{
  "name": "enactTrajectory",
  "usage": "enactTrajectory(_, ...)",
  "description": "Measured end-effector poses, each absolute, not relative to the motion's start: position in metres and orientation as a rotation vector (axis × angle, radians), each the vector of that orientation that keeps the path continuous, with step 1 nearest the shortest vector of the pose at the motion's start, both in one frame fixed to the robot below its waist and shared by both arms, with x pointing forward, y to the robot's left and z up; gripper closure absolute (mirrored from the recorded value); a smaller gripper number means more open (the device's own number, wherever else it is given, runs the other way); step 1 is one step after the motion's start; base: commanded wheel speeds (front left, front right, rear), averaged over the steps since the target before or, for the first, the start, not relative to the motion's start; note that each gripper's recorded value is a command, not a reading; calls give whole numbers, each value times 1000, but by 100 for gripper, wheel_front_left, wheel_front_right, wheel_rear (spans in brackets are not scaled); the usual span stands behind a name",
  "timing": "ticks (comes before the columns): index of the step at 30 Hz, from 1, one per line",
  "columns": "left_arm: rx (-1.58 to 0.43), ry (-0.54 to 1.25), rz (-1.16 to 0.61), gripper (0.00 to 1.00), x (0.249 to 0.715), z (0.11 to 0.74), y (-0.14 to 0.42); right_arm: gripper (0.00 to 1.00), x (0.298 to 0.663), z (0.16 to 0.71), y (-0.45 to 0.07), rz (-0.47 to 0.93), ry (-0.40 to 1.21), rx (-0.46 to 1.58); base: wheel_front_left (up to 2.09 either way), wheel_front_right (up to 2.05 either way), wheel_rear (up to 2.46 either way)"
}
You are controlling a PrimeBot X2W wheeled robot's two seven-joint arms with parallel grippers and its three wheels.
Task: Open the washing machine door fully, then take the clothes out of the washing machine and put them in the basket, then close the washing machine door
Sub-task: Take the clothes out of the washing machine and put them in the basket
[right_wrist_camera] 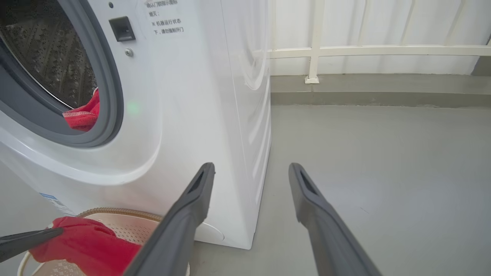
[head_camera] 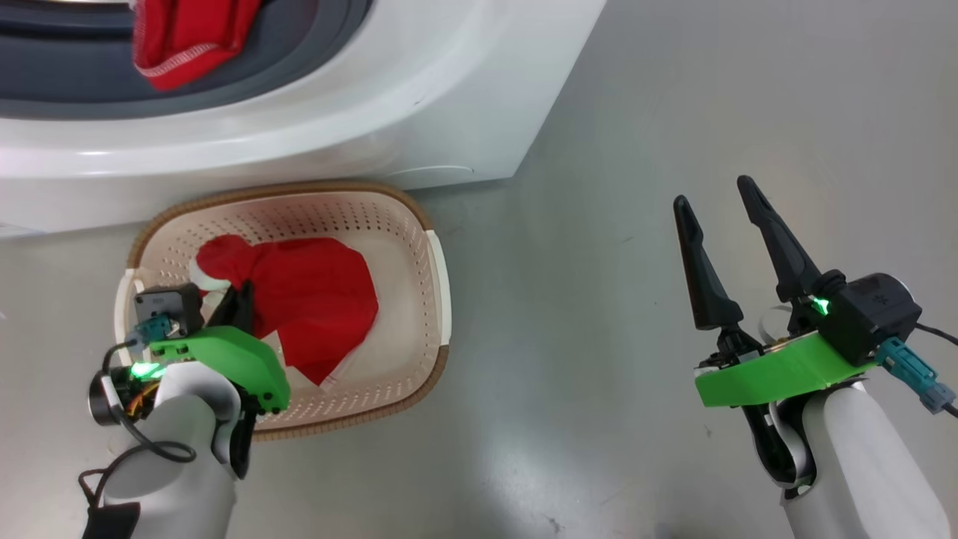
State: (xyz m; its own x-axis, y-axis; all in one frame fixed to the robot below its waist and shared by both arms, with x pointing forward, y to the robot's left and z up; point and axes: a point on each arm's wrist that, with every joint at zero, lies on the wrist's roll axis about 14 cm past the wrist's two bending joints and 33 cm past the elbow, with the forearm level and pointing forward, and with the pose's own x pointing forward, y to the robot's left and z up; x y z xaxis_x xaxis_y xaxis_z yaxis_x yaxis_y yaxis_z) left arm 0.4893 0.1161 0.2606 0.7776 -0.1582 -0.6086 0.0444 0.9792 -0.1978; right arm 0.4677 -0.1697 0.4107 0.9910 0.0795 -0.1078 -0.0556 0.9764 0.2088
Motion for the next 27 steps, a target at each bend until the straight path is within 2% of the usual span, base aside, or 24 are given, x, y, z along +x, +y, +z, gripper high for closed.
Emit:
enactTrajectory(21,-170,878,-117,100,462,200,107,0,473,383,-175,56,171,195,0,0,0)
enactTrajectory(22,-176,881,-112,78,461,199,108,0,473,382,-175,56,173,195,0,0,0)
enactTrajectory(23,-178,883,-110,48,461,198,108,0,474,381,-174,56,174,195,0,0,0)
enactTrajectory(24,-181,884,-107,3,461,198,108,0,474,381,-174,57,174,196,0,0,0)
enactTrajectory(25,-184,882,-105,0,461,199,108,0,475,381,-174,58,172,196,0,0,0)
enactTrajectory(27,-188,876,-106,0,463,201,106,0,476,382,-173,61,169,198,0,0,0)
